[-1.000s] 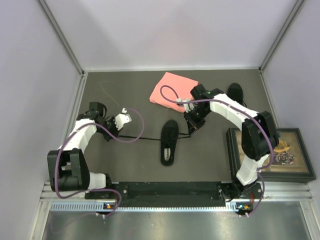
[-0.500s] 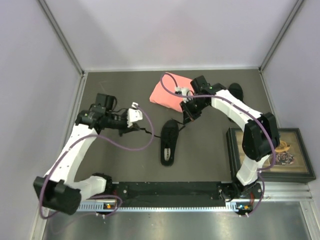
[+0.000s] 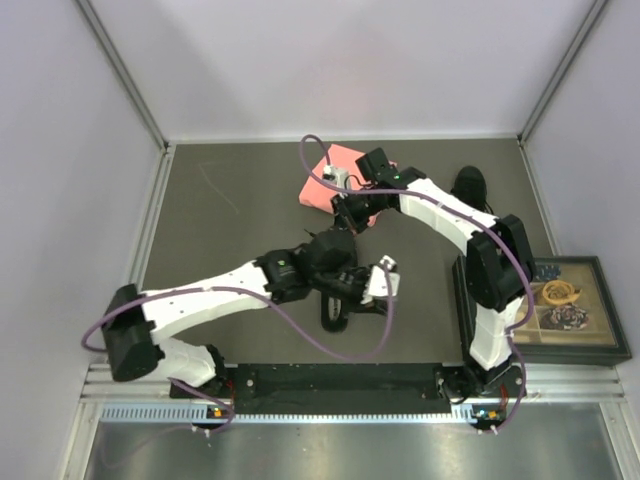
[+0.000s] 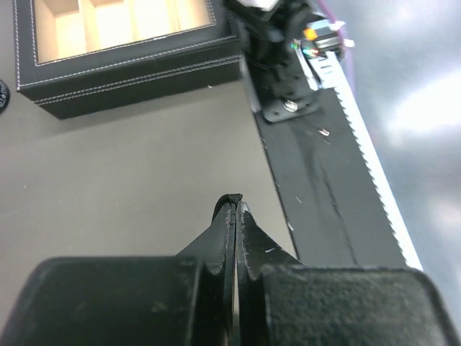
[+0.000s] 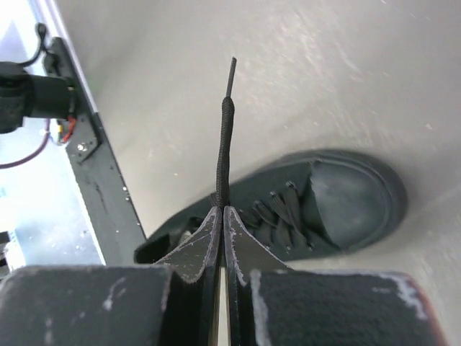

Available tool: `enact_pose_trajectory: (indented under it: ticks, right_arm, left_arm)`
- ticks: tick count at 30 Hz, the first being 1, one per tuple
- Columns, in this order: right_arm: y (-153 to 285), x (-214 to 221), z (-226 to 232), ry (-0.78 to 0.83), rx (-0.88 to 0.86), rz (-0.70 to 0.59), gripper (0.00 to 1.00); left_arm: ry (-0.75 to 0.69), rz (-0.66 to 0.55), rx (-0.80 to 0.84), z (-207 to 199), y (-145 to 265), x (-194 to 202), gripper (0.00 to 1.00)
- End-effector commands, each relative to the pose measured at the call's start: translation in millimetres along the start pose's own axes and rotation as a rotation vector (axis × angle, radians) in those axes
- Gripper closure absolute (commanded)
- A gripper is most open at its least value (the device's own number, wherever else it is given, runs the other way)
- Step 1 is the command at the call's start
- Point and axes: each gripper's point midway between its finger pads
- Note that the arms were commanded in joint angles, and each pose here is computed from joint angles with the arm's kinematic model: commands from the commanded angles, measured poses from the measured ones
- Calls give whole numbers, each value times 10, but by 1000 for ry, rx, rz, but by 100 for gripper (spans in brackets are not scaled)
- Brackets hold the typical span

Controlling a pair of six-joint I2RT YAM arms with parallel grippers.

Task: Tie the shoes

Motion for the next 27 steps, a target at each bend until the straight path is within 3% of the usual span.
enact_pose_trajectory:
  ticks: [1, 2, 3, 4, 6, 7, 9, 11, 12, 13, 15, 17, 22, 27]
  right_arm:
    - [-22, -144, 195, 65, -114, -43, 100]
    - [-30, -109, 194, 60, -125, -30, 100]
    - [-31, -100, 216, 64, -142, -27, 100]
    - [-29, -95, 223, 74, -148, -26, 100]
    - [-31, -78, 256, 78, -173, -23, 100]
    - [-28, -88, 272, 83, -182, -26, 100]
    - [-35, -95, 323, 92, -216, -32, 100]
    - [-48, -85, 347, 90, -236, -31, 100]
    - [-45, -90, 377, 95, -250, -32, 100]
    - [-50, -78, 389, 101, -259, -31, 100]
    - [-53, -71, 426, 112, -279, -30, 100]
    - [-51, -44, 445, 116, -284, -21, 100]
    - [-57, 37, 553, 139, -303, 11, 100]
    - [-36, 78, 640, 152, -307, 27, 100]
  left_arm:
    - [-44, -139, -114, 403, -326, -453, 100]
    - [-43, -116, -107, 406, -343, -424, 94]
    - [-20, -60, -100, 400, -302, -384, 76]
    - [9, -3, -124, 417, -219, -312, 66]
    - [77, 24, -149, 532, 70, -158, 59]
    - [102, -24, -160, 497, 349, -246, 49]
    - [192, -51, -278, 701, 808, 16, 37]
    - [153, -52, -424, 769, 1328, 115, 28]
    - [158, -3, -473, 762, 1429, 336, 27]
    - [71, 19, -504, 740, 1582, 363, 27]
    - [77, 101, -509, 669, 1734, 712, 27]
    - [-8, 160, -517, 669, 1853, 880, 29]
    - [-225, 224, -557, 854, 1922, 1028, 28]
    - [-287, 250, -512, 985, 1855, 1109, 32]
Point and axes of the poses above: each gripper's point midway between its finger pads, its own y axis back along the fingers, its own z axis along the line the jaws close on, x = y × z, and after that the axes turned 3 degrees about -y, right-handed
